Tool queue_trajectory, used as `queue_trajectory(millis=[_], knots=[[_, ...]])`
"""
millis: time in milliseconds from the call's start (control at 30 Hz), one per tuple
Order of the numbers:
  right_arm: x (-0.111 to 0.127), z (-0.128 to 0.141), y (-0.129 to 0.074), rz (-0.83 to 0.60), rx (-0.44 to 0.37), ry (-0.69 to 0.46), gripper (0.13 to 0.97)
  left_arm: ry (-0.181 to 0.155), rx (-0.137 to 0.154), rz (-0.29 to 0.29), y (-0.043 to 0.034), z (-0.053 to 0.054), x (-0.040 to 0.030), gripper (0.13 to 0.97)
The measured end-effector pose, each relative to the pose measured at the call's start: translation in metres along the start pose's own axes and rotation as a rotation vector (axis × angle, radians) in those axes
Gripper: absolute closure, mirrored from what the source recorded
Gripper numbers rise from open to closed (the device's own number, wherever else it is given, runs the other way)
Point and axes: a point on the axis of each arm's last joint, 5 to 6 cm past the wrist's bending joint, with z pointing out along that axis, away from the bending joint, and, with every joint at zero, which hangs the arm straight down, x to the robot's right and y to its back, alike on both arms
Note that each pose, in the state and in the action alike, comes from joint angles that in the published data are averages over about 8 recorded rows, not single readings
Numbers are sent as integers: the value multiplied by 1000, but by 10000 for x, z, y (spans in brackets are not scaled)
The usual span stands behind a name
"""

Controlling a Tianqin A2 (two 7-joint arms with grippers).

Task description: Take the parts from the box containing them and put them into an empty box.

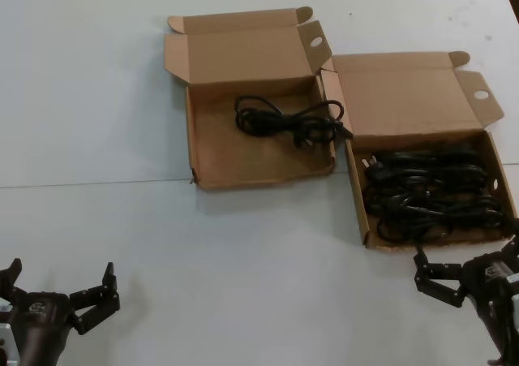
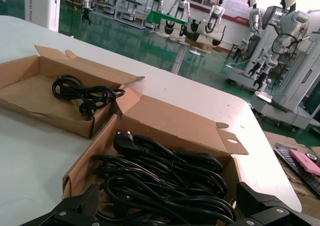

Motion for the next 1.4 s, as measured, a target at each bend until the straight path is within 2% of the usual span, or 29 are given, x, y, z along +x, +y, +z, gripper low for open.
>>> queue_trajectory(millis=[1400], knots=[[0, 0, 0, 0, 0, 0, 130, 0, 0, 0, 0, 0, 0, 132]])
